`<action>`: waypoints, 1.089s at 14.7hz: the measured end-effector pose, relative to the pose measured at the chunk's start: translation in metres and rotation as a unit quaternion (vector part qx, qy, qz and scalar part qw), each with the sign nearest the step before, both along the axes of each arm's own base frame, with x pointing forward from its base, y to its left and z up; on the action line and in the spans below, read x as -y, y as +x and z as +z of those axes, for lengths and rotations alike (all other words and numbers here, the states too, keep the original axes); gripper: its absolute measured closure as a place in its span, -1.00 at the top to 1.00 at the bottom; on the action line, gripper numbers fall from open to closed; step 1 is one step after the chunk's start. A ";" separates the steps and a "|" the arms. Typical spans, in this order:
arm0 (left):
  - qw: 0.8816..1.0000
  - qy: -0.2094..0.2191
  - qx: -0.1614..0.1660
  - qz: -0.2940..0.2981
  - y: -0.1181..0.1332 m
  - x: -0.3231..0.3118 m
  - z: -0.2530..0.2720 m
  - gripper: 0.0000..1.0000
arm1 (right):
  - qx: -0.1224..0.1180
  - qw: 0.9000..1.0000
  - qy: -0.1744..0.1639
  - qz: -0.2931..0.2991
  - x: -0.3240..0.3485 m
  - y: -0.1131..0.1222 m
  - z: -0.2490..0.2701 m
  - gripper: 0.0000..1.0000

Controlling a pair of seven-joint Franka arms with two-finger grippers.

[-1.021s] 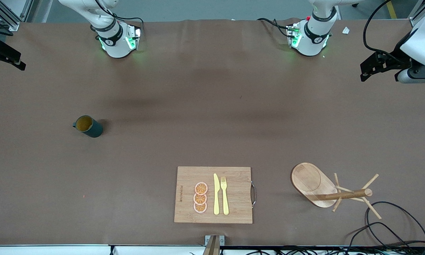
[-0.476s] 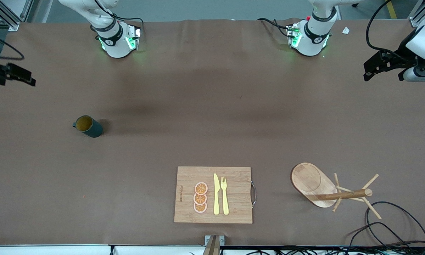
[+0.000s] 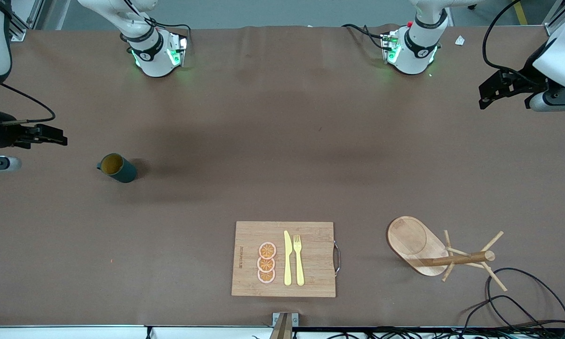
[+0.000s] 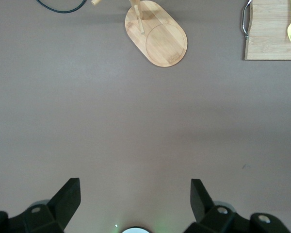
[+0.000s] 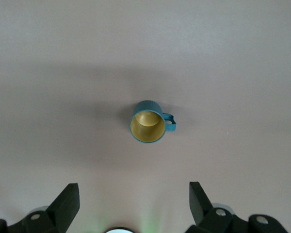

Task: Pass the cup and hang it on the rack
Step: 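Lower the right gripper onto the teal mug rim and grasp it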

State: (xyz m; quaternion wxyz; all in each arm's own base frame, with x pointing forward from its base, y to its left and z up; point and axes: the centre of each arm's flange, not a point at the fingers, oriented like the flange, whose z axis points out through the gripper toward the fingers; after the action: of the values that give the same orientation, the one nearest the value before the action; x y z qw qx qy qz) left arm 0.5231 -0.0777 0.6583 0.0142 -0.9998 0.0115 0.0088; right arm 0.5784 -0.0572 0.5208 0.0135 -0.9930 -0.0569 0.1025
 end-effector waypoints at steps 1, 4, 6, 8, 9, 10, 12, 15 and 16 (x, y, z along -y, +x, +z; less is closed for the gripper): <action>1.000 0.000 -0.001 0.001 0.001 0.000 -0.001 1.00 | 0.000 1.000 0.002 0.010 0.001 0.000 -0.015 1.00; 1.000 0.000 -0.003 0.002 0.002 -0.001 -0.003 1.00 | -0.001 0.999 0.012 0.045 0.013 -0.003 -0.062 1.00; 1.000 0.000 -0.003 0.005 0.002 -0.004 -0.003 1.00 | 0.011 0.996 0.021 0.090 0.025 -0.007 -0.088 1.00; 1.000 0.000 -0.003 0.006 0.002 -0.005 -0.003 1.00 | 0.027 0.989 0.028 0.141 0.033 -0.009 -0.108 1.00; 1.000 0.000 -0.003 0.006 0.002 -0.005 -0.003 1.00 | 0.034 0.986 0.029 0.158 0.035 -0.011 -0.118 1.00; 1.000 0.000 -0.003 0.006 0.003 -0.005 -0.003 1.00 | 0.040 0.984 0.029 0.171 0.034 -0.013 -0.129 1.00; 1.000 0.000 -0.005 0.006 0.004 -0.005 -0.005 1.00 | 0.051 0.979 0.029 0.196 0.035 -0.020 -0.156 1.00; 1.000 0.000 -0.009 0.006 0.006 -0.006 -0.009 1.00 | 0.052 0.973 0.034 0.222 0.048 -0.030 -0.201 1.00; 1.000 0.000 -0.010 0.006 0.007 -0.006 -0.010 1.00 | 0.049 0.973 0.035 0.224 0.052 -0.030 -0.213 1.00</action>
State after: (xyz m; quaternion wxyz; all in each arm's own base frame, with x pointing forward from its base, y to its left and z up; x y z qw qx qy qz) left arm 0.5297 -0.0718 0.6484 0.0136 -0.9997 0.0052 0.0185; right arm 0.5479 -0.1091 0.3082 0.0226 -0.9578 -0.2818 0.0518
